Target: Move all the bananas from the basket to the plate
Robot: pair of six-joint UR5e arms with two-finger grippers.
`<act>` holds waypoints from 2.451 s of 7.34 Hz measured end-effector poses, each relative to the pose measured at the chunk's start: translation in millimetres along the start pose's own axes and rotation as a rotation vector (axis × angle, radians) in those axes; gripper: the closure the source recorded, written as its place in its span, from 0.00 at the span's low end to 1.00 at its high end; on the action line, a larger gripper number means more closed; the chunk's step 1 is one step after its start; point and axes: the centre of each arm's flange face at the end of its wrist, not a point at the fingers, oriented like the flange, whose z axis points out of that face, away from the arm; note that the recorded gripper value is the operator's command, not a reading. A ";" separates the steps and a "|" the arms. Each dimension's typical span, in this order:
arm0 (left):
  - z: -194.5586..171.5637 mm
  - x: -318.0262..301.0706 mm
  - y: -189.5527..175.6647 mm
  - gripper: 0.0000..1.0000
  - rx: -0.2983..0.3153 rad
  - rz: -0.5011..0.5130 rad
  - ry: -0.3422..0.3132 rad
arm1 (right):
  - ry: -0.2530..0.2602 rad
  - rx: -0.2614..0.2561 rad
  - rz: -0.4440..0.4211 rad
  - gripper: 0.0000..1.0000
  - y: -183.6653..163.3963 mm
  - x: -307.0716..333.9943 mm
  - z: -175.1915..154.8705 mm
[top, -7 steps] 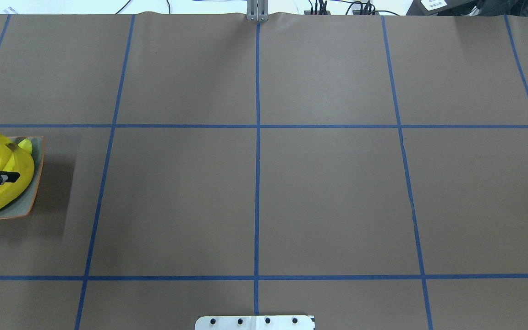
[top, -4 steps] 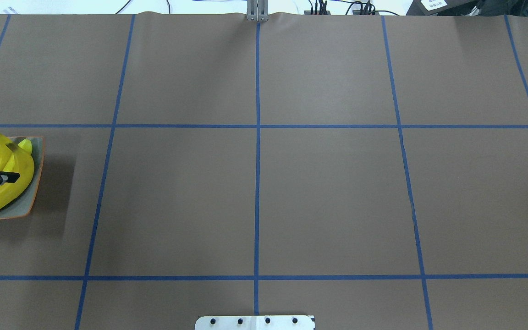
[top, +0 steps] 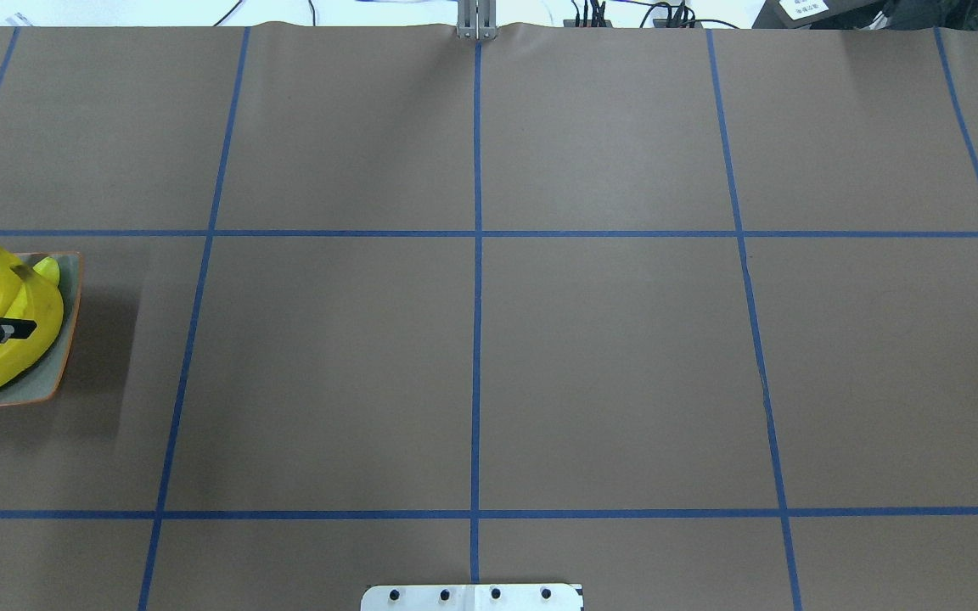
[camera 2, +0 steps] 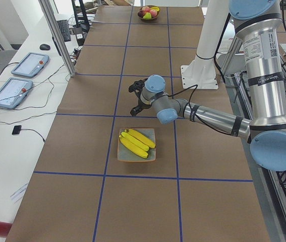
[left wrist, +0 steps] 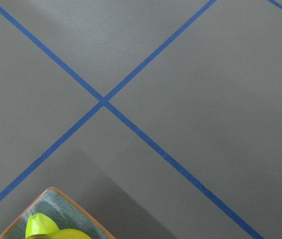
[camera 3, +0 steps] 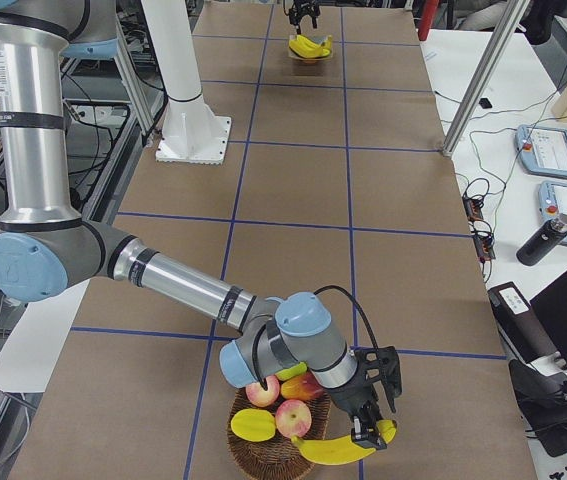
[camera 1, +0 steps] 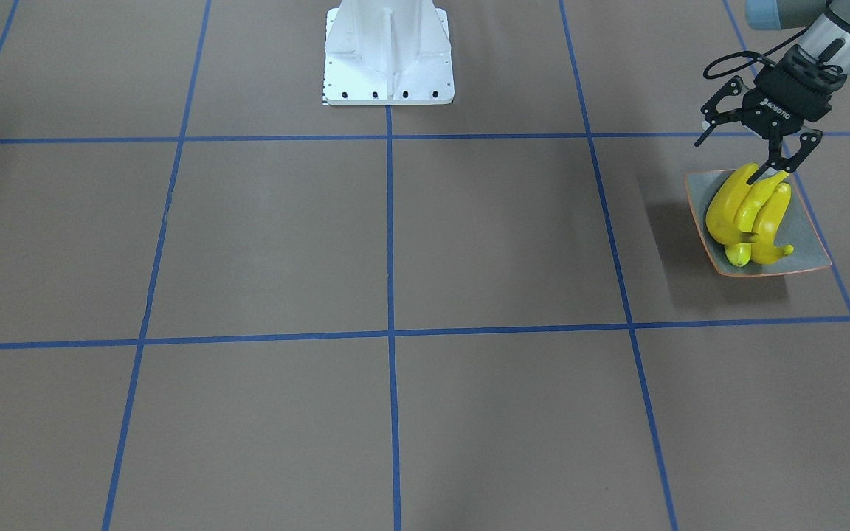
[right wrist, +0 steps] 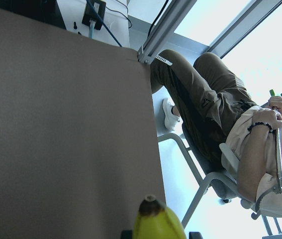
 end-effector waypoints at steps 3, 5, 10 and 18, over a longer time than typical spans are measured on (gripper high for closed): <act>0.6 0.3 -0.8 0.00 0.000 0.001 0.001 | -0.186 0.014 0.251 1.00 -38.2 -51.4 -40.1; 2.1 0.7 -5.0 0.00 0.004 -0.006 0.003 | -0.306 -0.004 0.423 1.00 -59.2 -122.9 -66.3; 12.3 50.6 -118.3 0.00 0.135 -0.345 0.128 | -0.587 -0.131 0.700 1.00 -75.4 -316.9 -154.3; 42.6 240.8 -317.8 0.00 0.081 -0.732 0.222 | -0.683 -0.256 0.766 1.00 -64.4 -563.5 -314.0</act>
